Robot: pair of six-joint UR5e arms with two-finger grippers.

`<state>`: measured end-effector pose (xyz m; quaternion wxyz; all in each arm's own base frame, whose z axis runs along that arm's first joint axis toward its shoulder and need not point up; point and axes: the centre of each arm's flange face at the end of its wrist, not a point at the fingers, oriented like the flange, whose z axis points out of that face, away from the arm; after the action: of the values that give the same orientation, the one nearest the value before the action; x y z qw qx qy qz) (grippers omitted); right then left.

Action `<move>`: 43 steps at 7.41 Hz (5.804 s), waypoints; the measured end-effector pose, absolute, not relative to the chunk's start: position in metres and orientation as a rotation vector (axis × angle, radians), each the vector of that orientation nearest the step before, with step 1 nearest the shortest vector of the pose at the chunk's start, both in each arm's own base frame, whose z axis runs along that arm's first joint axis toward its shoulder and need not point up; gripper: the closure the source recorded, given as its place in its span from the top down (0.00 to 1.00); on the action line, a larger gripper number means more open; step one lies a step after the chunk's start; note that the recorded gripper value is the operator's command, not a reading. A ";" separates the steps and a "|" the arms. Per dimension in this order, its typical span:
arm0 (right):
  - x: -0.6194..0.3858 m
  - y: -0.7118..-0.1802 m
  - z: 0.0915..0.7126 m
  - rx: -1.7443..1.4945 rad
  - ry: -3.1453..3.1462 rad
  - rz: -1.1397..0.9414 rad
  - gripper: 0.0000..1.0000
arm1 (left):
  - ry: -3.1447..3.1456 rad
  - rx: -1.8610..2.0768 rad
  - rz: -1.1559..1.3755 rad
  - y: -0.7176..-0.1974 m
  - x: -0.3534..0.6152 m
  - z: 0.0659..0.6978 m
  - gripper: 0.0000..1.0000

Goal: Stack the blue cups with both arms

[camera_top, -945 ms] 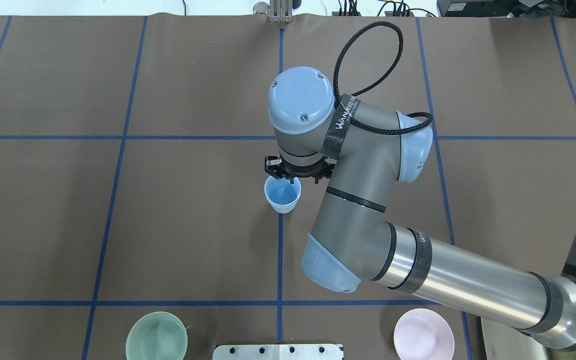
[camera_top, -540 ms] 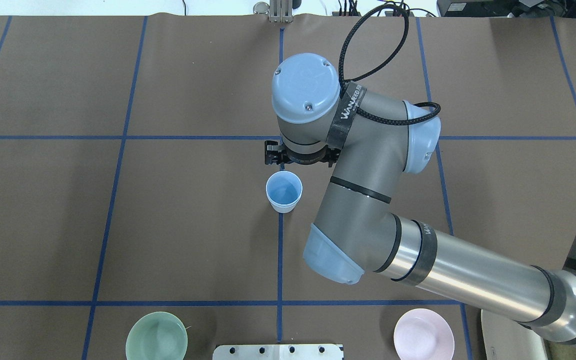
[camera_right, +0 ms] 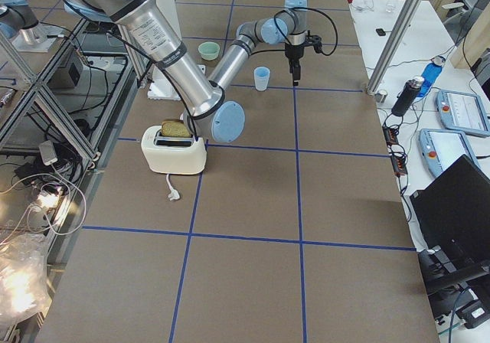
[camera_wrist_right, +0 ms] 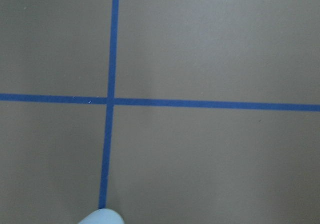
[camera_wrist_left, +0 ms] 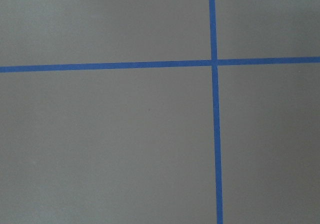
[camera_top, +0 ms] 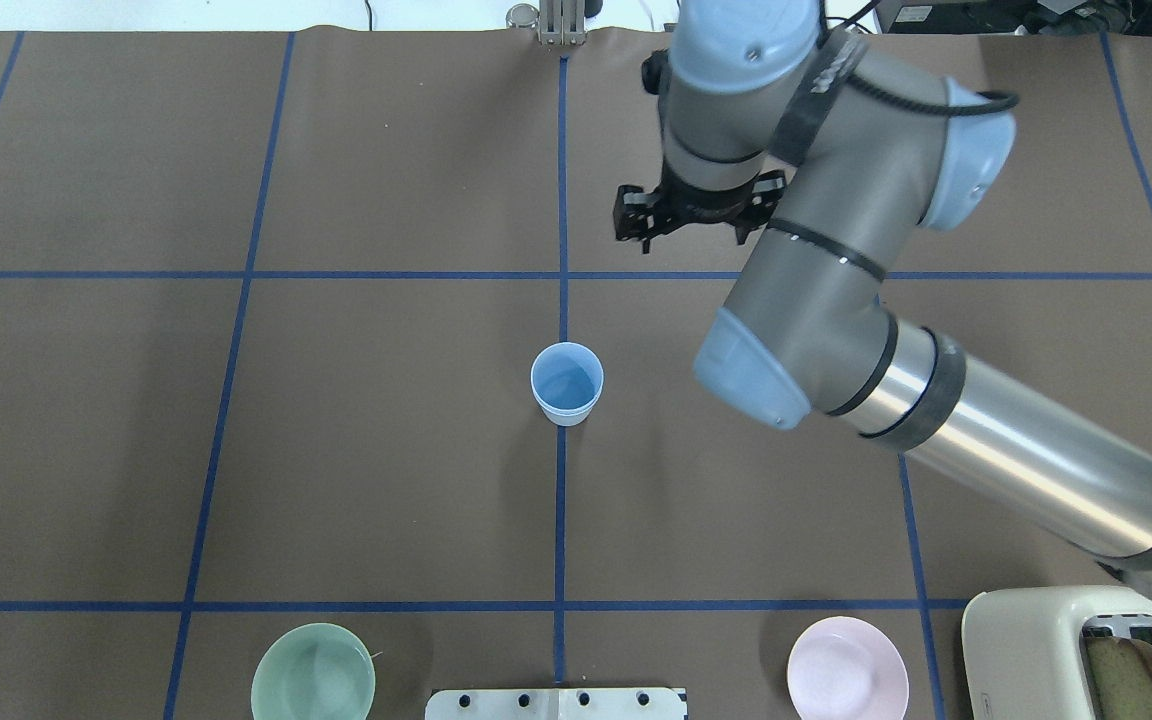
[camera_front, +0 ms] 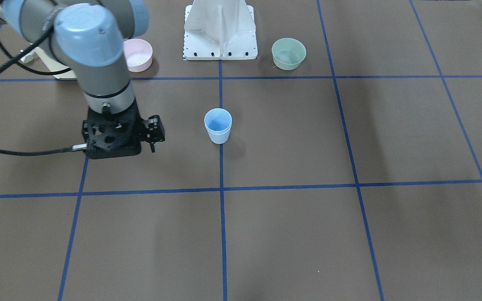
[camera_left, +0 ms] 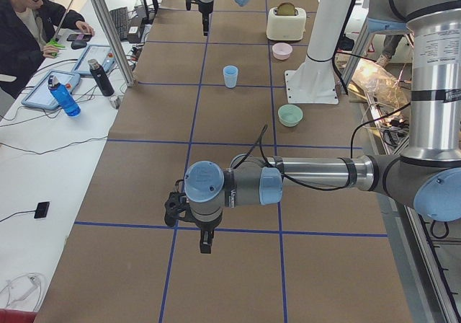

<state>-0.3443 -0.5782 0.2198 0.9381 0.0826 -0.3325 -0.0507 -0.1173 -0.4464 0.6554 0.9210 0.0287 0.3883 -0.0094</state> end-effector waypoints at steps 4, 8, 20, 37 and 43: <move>-0.139 -0.630 0.393 0.167 -0.680 -0.271 1.00 | 0.796 0.071 -0.028 -0.448 -0.116 0.653 0.98; -0.052 -0.556 0.556 -0.010 -0.635 -0.205 1.00 | 0.796 0.079 -0.024 -0.447 -0.116 0.654 0.98; 0.063 -0.498 0.628 -0.067 -0.635 0.008 1.00 | 0.789 0.120 -0.003 -0.450 -0.115 0.650 0.98; 0.063 -0.496 0.629 -0.068 -0.637 0.008 1.00 | 0.789 0.119 -0.003 -0.449 -0.115 0.651 0.98; 0.063 -0.496 0.629 -0.068 -0.637 0.007 1.00 | 0.790 0.115 -0.005 -0.446 -0.115 0.653 0.98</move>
<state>0.0633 -0.4956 0.6295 0.9492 -0.0336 -0.3129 0.0035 -0.1151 -0.4464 0.6534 0.9215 0.0558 0.3844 -0.0025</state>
